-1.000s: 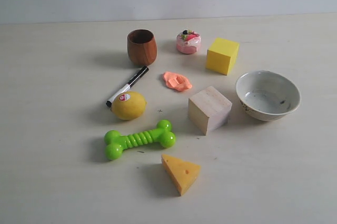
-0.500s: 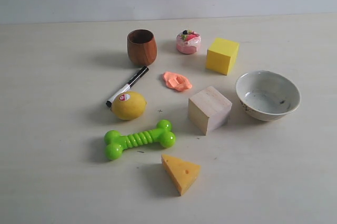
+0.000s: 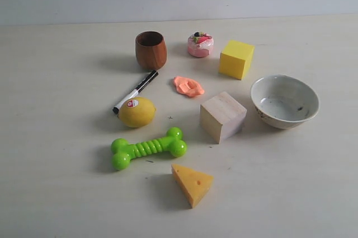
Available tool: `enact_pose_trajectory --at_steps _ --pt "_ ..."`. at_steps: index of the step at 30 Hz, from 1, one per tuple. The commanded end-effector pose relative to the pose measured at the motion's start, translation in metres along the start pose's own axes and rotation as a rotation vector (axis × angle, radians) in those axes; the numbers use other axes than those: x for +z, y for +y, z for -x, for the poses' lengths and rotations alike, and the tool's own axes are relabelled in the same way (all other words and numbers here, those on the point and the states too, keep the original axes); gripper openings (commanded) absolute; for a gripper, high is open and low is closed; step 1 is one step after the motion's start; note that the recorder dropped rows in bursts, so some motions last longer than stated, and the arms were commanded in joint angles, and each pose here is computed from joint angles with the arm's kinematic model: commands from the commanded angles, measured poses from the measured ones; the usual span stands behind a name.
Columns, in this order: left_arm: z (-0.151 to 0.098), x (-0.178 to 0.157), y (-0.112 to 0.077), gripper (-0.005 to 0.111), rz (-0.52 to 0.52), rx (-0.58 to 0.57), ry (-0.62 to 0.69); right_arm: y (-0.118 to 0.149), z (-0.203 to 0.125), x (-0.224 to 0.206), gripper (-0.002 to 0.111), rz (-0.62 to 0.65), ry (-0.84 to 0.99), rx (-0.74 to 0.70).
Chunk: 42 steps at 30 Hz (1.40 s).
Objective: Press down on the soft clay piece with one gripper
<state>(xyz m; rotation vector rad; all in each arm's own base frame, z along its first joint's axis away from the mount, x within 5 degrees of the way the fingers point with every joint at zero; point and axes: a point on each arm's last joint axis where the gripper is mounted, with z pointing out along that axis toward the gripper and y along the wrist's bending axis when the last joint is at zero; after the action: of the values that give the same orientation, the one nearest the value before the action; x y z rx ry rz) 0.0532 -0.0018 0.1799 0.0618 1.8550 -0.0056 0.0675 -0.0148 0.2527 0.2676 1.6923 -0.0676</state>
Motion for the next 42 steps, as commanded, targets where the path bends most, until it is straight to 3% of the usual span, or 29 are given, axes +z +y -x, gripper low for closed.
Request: enact_pose_trajectory --at_steps 1,11,42 --pt "0.001 0.0 0.0 0.0 -0.005 -0.002 -0.013 0.005 -0.011 -0.002 0.0 0.089 -0.039 -0.008" --pt "0.001 0.0 0.0 0.0 -0.005 -0.002 -0.013 0.003 -0.06 0.002 0.0 0.138 0.043 -0.035" --pt "0.001 0.0 0.0 0.0 -0.005 -0.002 -0.013 -0.005 -0.071 -0.005 0.0 0.052 0.108 -0.117"
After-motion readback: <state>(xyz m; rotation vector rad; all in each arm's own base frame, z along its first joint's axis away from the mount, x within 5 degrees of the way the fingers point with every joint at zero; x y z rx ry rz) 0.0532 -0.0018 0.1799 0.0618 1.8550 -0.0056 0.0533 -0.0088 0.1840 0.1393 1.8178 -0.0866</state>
